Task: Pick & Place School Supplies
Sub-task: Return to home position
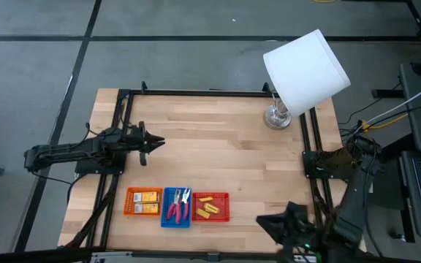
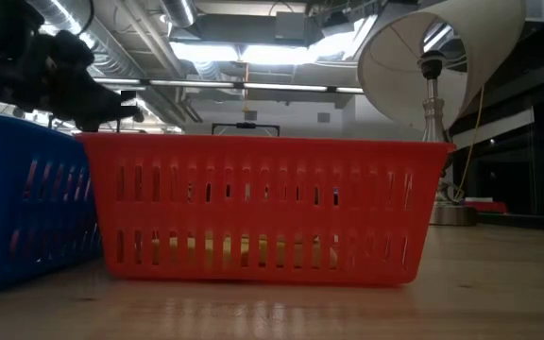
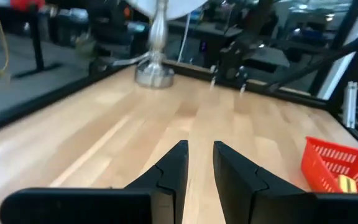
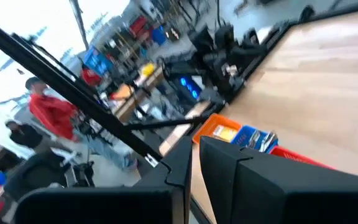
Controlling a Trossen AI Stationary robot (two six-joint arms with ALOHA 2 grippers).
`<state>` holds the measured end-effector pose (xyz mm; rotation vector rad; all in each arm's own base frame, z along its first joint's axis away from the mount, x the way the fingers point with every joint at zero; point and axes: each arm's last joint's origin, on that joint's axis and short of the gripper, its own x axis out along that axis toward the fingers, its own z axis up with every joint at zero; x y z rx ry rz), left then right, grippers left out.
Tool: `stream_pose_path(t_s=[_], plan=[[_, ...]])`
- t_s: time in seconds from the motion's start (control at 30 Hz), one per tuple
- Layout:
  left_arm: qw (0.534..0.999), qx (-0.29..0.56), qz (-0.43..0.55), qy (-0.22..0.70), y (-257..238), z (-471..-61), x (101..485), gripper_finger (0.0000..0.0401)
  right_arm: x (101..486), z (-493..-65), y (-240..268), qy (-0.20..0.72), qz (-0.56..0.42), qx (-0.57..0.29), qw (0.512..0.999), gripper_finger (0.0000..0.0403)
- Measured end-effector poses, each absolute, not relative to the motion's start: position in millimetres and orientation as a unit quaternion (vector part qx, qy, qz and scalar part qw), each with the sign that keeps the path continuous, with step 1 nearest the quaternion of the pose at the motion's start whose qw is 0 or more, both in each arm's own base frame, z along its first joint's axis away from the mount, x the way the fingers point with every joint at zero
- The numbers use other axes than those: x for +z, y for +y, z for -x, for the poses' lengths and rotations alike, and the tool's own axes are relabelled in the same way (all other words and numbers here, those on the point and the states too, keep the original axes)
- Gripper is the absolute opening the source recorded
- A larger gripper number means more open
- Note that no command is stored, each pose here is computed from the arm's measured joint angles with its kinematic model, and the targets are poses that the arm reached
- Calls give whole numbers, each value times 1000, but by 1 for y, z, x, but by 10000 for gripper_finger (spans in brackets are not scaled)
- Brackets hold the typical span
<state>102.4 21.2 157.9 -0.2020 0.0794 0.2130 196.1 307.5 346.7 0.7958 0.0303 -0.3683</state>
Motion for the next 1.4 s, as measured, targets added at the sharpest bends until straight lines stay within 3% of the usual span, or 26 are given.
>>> stream_pose_path(t_s=[0.1, 0.27, 0.63, 0.83, 1.07, 1.23, 1.4], plan=[[987, 107, 106, 57, 22, -104, 155, 70, 338, -177, 316, -16, -385, -178, 905, 36], [994, 31, 90, 52, 17, -105, 157, 70, 325, -164, 320, -1, -400, -170, 900, 36], [998, 34, 52, 18, 9, -103, 163, 71, 318, -151, 318, 21, -394, -166, 904, 36], [993, 95, 64, 13, 7, -102, 163, 72, 314, -136, 315, 60, -366, -163, 914, 36], [993, 101, 66, 10, 7, -102, 164, 70, 314, -101, 292, 172, -291, -195, 921, 36], [993, 101, 66, 10, 7, -102, 164, 74, 316, -112, 285, 137, -284, -192, 929, 37], [993, 101, 66, 10, 7, -102, 164, 75, 313, -154, 285, 165, -249, -205, 932, 52]])
